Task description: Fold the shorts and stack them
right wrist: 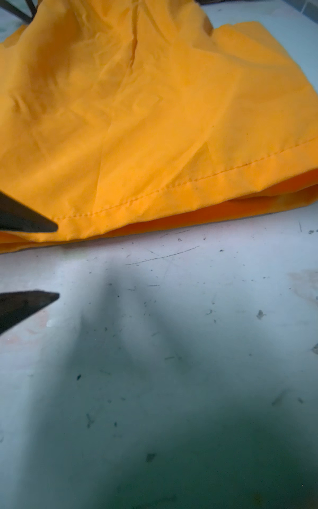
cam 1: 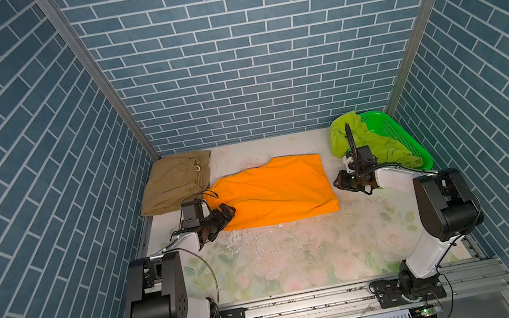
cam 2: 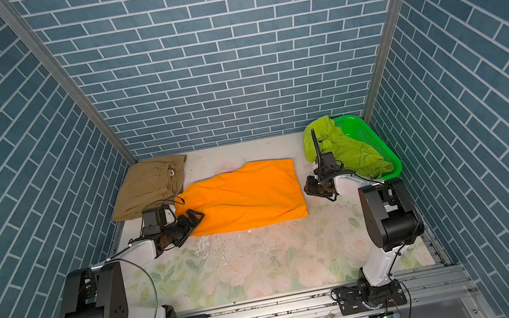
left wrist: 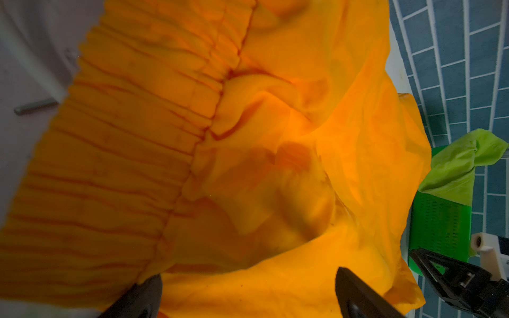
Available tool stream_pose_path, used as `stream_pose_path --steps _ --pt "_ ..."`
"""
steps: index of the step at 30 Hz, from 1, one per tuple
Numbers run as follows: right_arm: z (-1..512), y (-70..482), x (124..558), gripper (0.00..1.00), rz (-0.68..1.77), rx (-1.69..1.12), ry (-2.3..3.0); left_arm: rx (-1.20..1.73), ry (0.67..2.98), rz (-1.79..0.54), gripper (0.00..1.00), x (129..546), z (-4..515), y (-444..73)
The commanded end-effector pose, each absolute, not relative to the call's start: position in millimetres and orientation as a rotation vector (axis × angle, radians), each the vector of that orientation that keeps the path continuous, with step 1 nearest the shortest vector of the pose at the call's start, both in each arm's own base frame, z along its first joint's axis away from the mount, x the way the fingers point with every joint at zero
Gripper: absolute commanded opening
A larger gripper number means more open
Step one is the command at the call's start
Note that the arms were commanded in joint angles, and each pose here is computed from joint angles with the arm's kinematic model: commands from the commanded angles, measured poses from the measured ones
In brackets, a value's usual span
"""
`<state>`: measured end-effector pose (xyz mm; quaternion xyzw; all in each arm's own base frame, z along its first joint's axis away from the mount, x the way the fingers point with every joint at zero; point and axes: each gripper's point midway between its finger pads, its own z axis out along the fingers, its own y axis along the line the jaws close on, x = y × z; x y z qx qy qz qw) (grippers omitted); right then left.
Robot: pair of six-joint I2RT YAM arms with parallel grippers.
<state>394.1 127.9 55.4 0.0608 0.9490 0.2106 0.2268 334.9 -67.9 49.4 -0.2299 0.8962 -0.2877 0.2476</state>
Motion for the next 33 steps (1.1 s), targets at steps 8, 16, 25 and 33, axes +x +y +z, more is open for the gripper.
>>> stream_pose_path --steps 8,16,25,33 --pt "84 156 482 0.71 0.685 0.122 2.524 -0.485 2.465 -0.721 1.0 348 96 -90" --pt "74 178 536 0.74 0.794 0.119 2.477 -0.519 2.532 -0.71 1.0 342 59 -90" --pt "62 193 571 0.11 0.922 0.219 2.378 -0.543 2.599 -0.669 1.0 328 30 -81" --pt "80 187 598 0.0 0.872 0.211 2.342 -0.578 2.618 -0.658 1.0 315 21 -72"
